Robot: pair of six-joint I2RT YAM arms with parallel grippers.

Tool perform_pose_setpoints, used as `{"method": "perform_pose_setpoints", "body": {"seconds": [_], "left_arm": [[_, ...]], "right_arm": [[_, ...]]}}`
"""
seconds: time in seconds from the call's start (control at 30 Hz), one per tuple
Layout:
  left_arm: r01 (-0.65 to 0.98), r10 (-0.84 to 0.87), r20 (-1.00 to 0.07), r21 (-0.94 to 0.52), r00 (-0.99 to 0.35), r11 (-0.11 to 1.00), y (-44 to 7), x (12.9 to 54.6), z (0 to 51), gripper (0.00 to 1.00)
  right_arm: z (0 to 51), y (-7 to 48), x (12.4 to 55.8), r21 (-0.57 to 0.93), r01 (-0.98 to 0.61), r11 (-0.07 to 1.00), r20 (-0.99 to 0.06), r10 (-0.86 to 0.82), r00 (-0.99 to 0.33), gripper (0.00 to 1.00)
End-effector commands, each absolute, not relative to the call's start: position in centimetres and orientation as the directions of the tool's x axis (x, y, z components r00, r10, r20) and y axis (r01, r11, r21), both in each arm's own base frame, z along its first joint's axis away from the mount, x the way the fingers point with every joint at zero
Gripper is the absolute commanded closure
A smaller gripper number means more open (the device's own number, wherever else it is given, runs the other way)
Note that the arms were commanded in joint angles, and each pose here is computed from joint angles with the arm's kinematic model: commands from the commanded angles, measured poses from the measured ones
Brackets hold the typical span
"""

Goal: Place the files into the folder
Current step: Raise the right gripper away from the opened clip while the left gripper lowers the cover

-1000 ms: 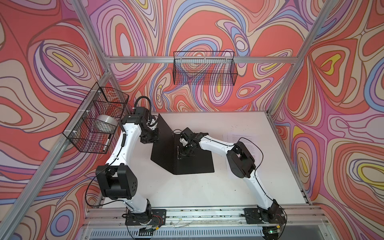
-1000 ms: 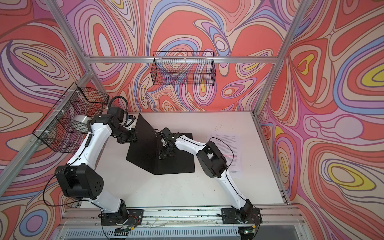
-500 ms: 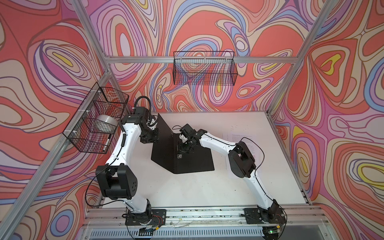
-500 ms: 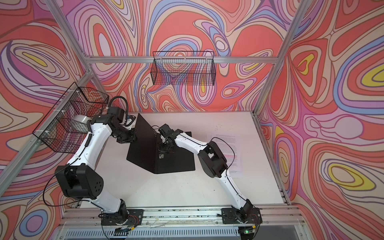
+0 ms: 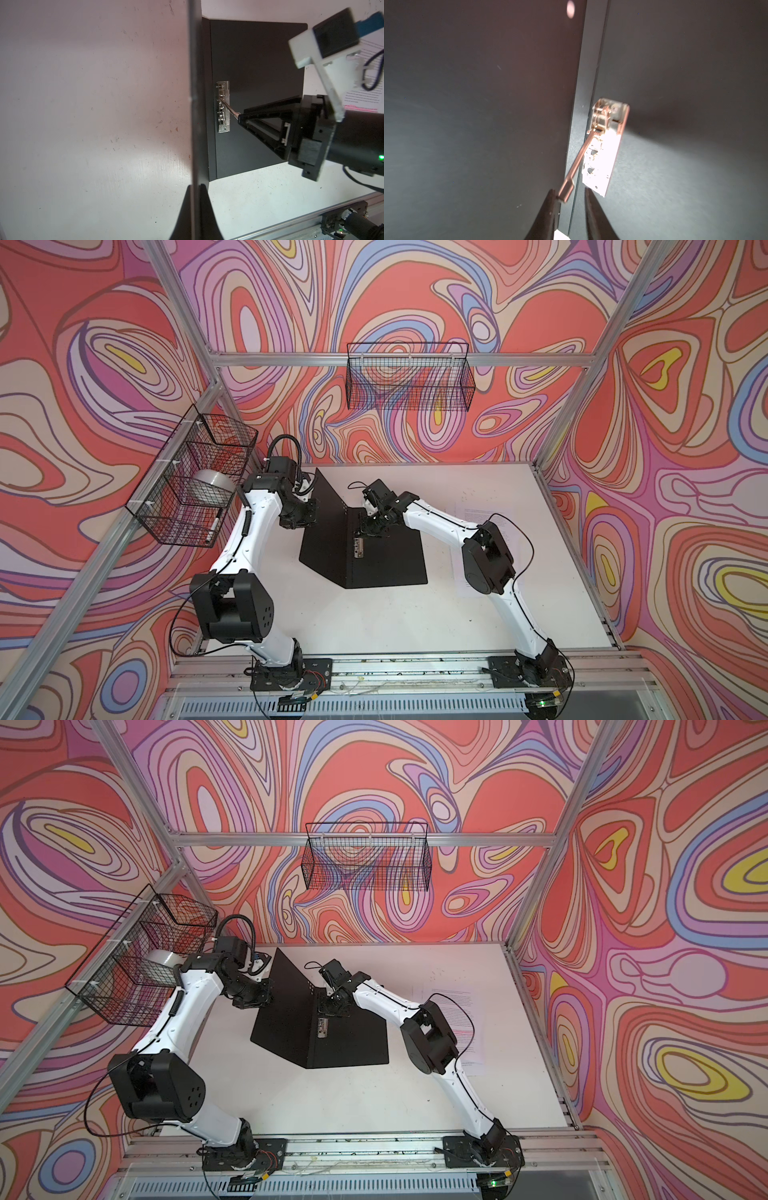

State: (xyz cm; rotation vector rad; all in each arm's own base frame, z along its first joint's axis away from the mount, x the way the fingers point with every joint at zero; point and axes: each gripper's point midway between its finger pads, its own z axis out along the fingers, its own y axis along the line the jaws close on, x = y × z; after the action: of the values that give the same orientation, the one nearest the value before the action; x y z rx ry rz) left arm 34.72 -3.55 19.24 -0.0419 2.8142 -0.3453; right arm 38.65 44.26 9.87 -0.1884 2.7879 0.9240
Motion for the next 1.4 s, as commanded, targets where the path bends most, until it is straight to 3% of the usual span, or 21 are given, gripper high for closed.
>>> {"method": "perform_pose_setpoints", "body": {"seconds": [0.0,0.23,0.53,0.97,1.17,1.37], "left_arm": [[0.014,-0.041,-0.315,-0.172,-0.948,0.985,-2.1,34.4,18.8,1.0],[0.001,-0.045,-0.307,-0.149,-0.951,0.989,-1.1,34.4,17.2,0.95],[-0.01,-0.044,-0.272,-0.125,-0.961,0.992,-0.4,34.0,13.7,0.85],[-0.047,-0.053,-0.234,-0.028,-0.971,0.998,1.9,33.6,10.4,0.44],[-0.067,-0.066,-0.224,-0.004,-0.972,0.998,3.1,33.4,10.0,0.3],[-0.072,-0.067,-0.24,0.014,-0.968,0.997,3.6,33.8,10.7,0.24]], "right_arm": [[15.3,41.6,40.6,0.562,-0.195,0.804,-0.345,0.013,-0.939,0.74],[16.9,38.3,40.6,0.559,-0.171,0.811,-0.372,0.061,-0.926,0.72],[11.5,36.5,37.9,0.549,-0.086,0.832,-0.263,0.074,-0.962,0.73],[7.4,36.2,36.0,0.551,-0.062,0.832,-0.18,0.046,-0.983,0.79],[7.4,37.6,36.0,0.594,-0.083,0.8,-0.162,0.018,-0.987,0.83],[7.2,38.9,35.7,0.638,-0.099,0.764,-0.129,-0.021,-0.991,0.84]]}}
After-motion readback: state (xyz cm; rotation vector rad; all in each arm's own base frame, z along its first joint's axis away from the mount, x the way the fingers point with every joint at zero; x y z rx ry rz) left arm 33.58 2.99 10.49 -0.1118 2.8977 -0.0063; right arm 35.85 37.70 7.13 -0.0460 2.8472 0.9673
